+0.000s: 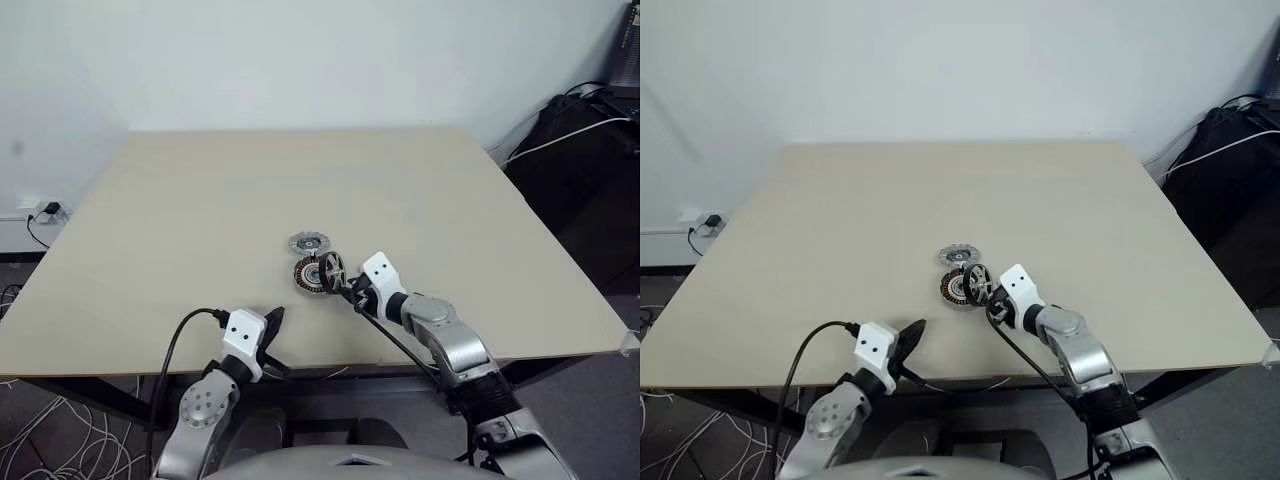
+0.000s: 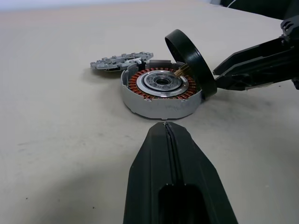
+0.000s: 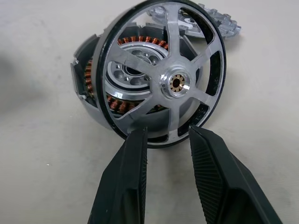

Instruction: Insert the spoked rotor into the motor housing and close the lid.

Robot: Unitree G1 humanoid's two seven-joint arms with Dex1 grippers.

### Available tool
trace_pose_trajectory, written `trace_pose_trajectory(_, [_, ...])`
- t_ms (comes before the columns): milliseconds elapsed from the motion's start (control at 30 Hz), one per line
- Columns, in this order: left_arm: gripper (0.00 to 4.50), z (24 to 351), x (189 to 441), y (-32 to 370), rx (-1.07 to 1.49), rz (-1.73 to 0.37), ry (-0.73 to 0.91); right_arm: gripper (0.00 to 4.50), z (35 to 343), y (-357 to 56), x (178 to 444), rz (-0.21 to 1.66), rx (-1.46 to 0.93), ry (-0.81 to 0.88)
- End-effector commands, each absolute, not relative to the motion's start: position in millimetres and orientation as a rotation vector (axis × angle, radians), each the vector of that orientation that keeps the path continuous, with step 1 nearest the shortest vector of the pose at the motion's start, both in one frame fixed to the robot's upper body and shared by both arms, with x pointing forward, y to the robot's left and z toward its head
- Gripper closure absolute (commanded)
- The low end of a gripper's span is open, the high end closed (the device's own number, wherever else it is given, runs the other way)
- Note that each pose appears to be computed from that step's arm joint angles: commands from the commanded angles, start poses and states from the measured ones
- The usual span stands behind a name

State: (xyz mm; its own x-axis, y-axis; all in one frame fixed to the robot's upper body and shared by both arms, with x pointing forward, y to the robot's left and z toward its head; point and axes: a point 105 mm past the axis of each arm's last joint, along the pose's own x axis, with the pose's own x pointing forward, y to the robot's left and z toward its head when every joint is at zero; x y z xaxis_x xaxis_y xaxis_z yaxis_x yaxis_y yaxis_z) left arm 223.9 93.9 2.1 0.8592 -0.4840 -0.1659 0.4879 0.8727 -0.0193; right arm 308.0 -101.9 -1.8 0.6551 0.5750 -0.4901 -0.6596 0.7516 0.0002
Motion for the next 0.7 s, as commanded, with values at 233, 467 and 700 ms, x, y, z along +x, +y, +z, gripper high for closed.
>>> trace_pose_trajectory(233, [4.5,19,230,93,0.015,-0.504,0.103,2.98,11,-94,324,0.727,-0.214,0.426])
trace_pose_trajectory(467, [4.5,17,231,94,0.015,-0.492,0.102,2.98,11,-93,328,0.74,-0.23,0.426])
trace_pose_trajectory(700, [4.5,17,232,94,0.005,-0.48,0.097,3.65,9,-92,329,0.75,-0.237,0.429])
